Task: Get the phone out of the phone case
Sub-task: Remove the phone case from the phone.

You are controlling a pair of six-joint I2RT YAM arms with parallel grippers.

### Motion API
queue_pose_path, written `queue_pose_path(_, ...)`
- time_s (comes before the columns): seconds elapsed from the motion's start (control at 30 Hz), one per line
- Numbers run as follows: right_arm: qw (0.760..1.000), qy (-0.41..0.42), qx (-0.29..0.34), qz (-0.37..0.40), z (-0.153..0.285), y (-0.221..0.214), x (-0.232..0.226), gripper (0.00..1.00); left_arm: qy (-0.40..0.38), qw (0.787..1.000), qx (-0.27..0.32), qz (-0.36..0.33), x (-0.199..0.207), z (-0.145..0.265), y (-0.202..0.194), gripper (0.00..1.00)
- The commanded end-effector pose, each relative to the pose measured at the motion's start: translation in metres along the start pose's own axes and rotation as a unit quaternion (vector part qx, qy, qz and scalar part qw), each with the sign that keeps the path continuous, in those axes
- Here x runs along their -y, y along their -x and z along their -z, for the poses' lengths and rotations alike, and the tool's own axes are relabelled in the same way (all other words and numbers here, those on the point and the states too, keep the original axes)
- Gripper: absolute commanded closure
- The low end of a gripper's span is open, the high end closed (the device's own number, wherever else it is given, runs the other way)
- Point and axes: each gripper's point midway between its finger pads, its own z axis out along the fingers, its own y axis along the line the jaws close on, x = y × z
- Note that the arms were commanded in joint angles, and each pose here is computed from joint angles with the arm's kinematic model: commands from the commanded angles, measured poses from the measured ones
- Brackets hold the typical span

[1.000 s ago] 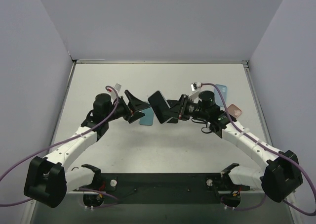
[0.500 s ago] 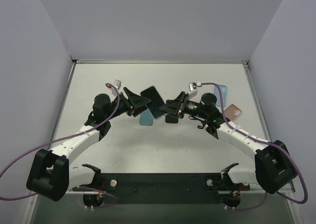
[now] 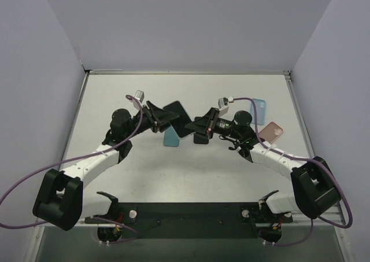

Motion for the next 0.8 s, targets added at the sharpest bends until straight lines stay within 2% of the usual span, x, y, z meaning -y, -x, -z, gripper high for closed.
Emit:
queue_pose_path(0.0, 0.995, 0.094, -0.007, 0.032, 0.001, -0.002, -0.043, 1.00, -0.061, 0.998, 0.002, -0.033, 0.042, -0.008, 0.003, 0.51)
queue_pose_path(0.2, 0.995, 0.099, -0.006, 0.031, 0.001, -0.002, -0.043, 1.00, -0.062, 0.998, 0.005, -0.033, 0.044, -0.008, 0.004, 0.64)
queue_pose_path(0.33, 0.995, 0.097, -0.012, 0.035, 0.002, -0.005, -0.042, 1.00, -0.059, 0.998, 0.005, -0.034, 0.043, -0.009, 0.004, 0.79)
queue_pose_path(0.37, 0.995, 0.096, -0.012, 0.035, 0.003, -0.005, -0.041, 1.00, -0.059, 0.998, 0.004, -0.033, 0.043, -0.009, 0.004, 0.89)
queue_pose_path(0.4, 0.995, 0.096, -0.013, 0.036, 0.003, -0.006, -0.041, 1.00, -0.059, 0.998, 0.004, -0.032, 0.043, -0.009, 0.004, 0.95)
queue_pose_path(0.5, 0.995, 0.091, -0.014, 0.038, 0.005, -0.007, -0.039, 1.00, -0.060, 0.998, 0.003, -0.031, 0.044, -0.009, 0.004, 1.00)
queue_pose_path(0.57, 0.994, 0.094, -0.010, 0.047, 0.010, -0.006, -0.041, 0.85, -0.063, 0.997, 0.006, -0.032, 0.045, -0.008, 0.005, 1.00)
queue_pose_path(0.6, 0.995, 0.091, -0.007, 0.047, 0.012, -0.004, -0.039, 0.73, -0.062, 0.997, 0.006, -0.033, 0.044, -0.008, 0.005, 1.00)
queue_pose_path(0.63, 0.994, 0.093, -0.003, 0.051, 0.015, -0.003, -0.041, 0.67, -0.064, 0.997, 0.006, -0.032, 0.045, -0.007, 0.005, 1.00)
queue_pose_path(0.7, 0.995, 0.086, 0.003, 0.050, 0.019, -0.001, -0.039, 0.59, -0.066, 0.997, 0.009, -0.033, 0.045, -0.006, 0.007, 1.00)
queue_pose_path(0.77, 0.995, 0.081, 0.012, 0.055, 0.025, 0.003, -0.039, 0.59, -0.067, 0.997, 0.011, -0.033, 0.046, -0.004, 0.008, 1.00)
